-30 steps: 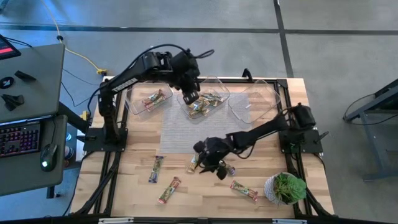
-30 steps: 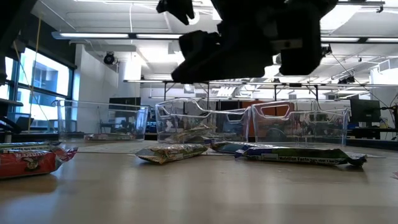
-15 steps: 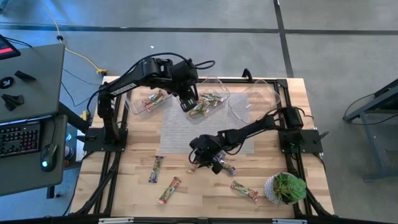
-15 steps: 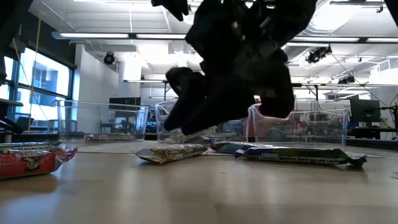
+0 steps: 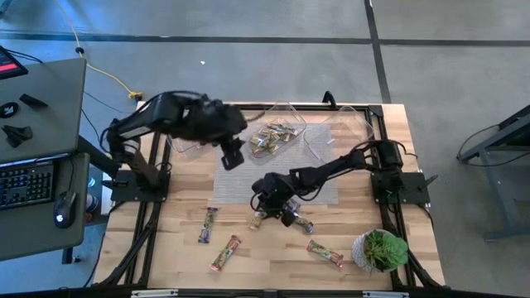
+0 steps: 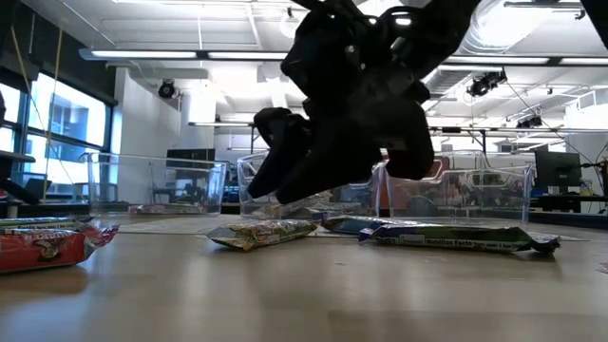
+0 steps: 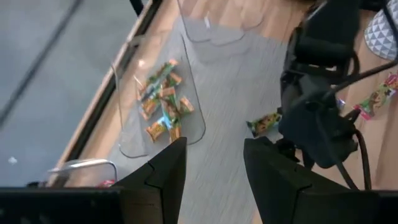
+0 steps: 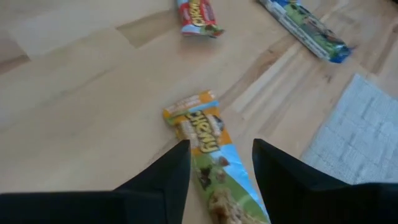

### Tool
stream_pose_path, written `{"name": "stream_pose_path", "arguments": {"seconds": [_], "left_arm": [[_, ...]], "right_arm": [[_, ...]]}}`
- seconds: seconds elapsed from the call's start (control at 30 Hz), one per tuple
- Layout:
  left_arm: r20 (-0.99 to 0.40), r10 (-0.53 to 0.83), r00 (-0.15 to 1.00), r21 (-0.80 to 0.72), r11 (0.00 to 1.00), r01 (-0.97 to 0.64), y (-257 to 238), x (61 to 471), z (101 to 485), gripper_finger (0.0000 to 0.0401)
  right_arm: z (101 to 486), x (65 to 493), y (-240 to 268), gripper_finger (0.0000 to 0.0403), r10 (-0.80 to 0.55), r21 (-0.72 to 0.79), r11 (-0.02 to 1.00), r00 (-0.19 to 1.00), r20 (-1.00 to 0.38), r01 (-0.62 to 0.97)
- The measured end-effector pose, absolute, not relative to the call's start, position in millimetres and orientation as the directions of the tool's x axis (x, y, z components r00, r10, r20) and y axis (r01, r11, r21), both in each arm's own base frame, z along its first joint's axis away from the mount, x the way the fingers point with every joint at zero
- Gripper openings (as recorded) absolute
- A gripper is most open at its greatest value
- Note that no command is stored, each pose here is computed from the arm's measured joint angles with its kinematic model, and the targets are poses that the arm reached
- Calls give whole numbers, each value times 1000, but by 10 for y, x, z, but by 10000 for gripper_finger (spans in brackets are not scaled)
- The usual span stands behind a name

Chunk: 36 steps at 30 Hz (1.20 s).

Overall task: Pick and place Granola Bars by type
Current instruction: Put the yellow granola bar into the middle transparent bin

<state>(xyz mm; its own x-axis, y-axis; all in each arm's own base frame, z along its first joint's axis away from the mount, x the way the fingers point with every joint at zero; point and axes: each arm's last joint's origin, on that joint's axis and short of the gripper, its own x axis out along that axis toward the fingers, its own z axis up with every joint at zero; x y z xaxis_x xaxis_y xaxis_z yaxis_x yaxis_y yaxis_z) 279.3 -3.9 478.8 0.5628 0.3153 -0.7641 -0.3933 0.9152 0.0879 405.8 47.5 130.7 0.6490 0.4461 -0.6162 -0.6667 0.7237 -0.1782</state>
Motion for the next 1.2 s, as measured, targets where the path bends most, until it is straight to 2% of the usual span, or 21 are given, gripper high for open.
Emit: {"name": "stream_pose_path", "arguments": {"seconds": [0.37, 0.53, 0.67, 0.83, 0.97, 1.07, 1.2], "left_arm": [[-703, 335, 627, 119, 925, -362, -651, 2678, 4809, 154], [-668, 431, 607, 173, 883, -436, -928, 2677, 4630, 154], [-653, 502, 567, 222, 843, -490, -1151, 2647, 4332, 154], [-630, 612, 478, 247, 742, -623, -1302, 2606, 3772, 154], [-705, 613, 356, 186, 644, -742, -1371, 2538, 3273, 154], [-736, 606, 302, 155, 585, -796, -1417, 2483, 2977, 154], [-743, 611, 272, 139, 539, -831, -1442, 2425, 2822, 154]], "right_arm": [[1298, 4051, 472, 178, 437, -171, 731, 646, -626, -661], [1294, 4054, 469, 179, 397, -167, 766, 660, -638, -621], [1292, 4052, 477, 179, 396, -155, 774, 659, -640, -614], [1288, 4047, 481, 179, 404, -145, 771, 652, -642, -620], [1289, 4047, 498, 176, 409, -158, 759, 651, -639, -632], [1276, 4027, 559, 177, 419, -194, 713, 632, -652, -673], [1109, 4039, 619, 175, 428, -213, 673, 608, -668, -708]]}}
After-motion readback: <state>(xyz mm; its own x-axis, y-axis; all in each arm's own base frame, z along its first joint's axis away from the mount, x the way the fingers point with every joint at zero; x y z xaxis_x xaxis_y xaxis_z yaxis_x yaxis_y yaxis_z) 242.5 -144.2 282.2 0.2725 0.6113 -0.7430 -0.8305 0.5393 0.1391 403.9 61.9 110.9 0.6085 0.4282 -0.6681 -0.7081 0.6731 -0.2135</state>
